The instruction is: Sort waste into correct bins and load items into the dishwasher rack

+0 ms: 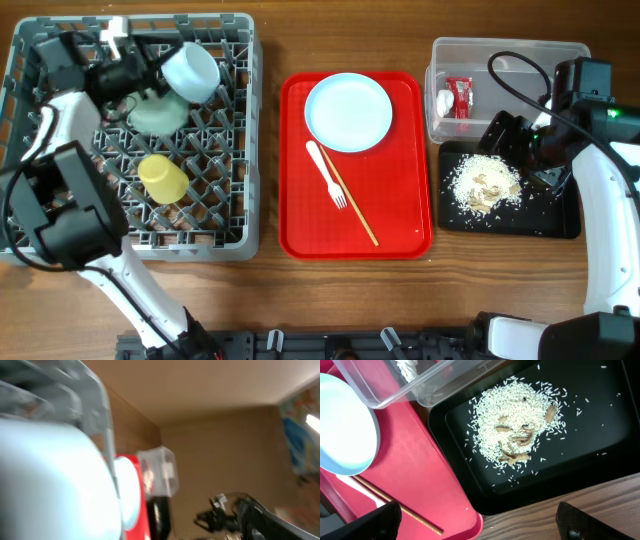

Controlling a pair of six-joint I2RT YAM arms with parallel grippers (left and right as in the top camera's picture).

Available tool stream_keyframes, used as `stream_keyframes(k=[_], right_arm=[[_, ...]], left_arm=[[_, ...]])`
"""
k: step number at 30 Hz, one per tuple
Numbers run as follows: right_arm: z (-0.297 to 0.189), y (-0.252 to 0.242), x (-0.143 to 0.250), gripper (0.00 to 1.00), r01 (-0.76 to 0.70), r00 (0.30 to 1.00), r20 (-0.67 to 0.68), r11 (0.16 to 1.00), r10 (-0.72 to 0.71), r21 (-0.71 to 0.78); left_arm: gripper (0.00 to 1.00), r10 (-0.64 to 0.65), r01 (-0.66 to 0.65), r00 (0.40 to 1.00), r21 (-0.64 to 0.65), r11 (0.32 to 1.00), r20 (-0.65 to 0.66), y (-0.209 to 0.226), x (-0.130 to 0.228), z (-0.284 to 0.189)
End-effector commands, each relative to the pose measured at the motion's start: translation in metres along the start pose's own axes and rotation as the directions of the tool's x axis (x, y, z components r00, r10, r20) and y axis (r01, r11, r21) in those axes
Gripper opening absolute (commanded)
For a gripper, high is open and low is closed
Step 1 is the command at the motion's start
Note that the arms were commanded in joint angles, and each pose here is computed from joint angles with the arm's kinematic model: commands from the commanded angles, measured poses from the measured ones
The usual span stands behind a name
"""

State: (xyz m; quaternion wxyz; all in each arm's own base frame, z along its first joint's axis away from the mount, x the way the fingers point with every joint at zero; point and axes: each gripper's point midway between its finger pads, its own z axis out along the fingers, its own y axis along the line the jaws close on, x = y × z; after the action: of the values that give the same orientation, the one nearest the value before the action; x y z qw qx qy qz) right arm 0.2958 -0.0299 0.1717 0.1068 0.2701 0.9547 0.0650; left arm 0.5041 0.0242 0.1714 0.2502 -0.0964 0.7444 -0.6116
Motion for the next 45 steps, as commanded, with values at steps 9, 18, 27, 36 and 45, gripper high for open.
stream_keyframes(k=[9, 18, 27, 36, 45], right_arm=[[-0.009, 0.002, -0.001, 1.0, 0.011, 1.0, 0.022, 1.0, -0.01, -0.018], [-0.009, 0.003, -0.001, 1.0, 0.011, 1.0, 0.025, 1.0, -0.011, -0.019], [-0.009, 0.003, -0.001, 1.0, 0.011, 1.0, 0.025, 1.0, -0.011, -0.019], [-0.009, 0.002, -0.001, 1.0, 0.012, 1.0, 0.025, 1.0, -0.011, -0.019], [-0.009, 0.002, 0.0, 1.0, 0.022, 1.0, 0.021, 1.0, -0.022, -0.017]], left_arm=[[1.0, 0.118, -0.094, 0.982, -0.158, 0.983, 0.147, -0.054, -0.024, -0.031], [1.0, 0.2, -0.136, 0.975, -0.445, 0.885, 0.099, -0.064, 0.009, -0.016], [1.0, 0.322, -0.325, 0.938, -0.638, 0.698, -0.126, -0.099, 0.088, 0.063], [1.0, 0.061, -0.207, 0.976, -0.801, 0.562, -0.209, -0.072, 0.201, 0.122], [1.0, -0.126, -0.167, 0.958, -0.86, 0.482, -0.257, -0.035, 0.273, 0.153]])
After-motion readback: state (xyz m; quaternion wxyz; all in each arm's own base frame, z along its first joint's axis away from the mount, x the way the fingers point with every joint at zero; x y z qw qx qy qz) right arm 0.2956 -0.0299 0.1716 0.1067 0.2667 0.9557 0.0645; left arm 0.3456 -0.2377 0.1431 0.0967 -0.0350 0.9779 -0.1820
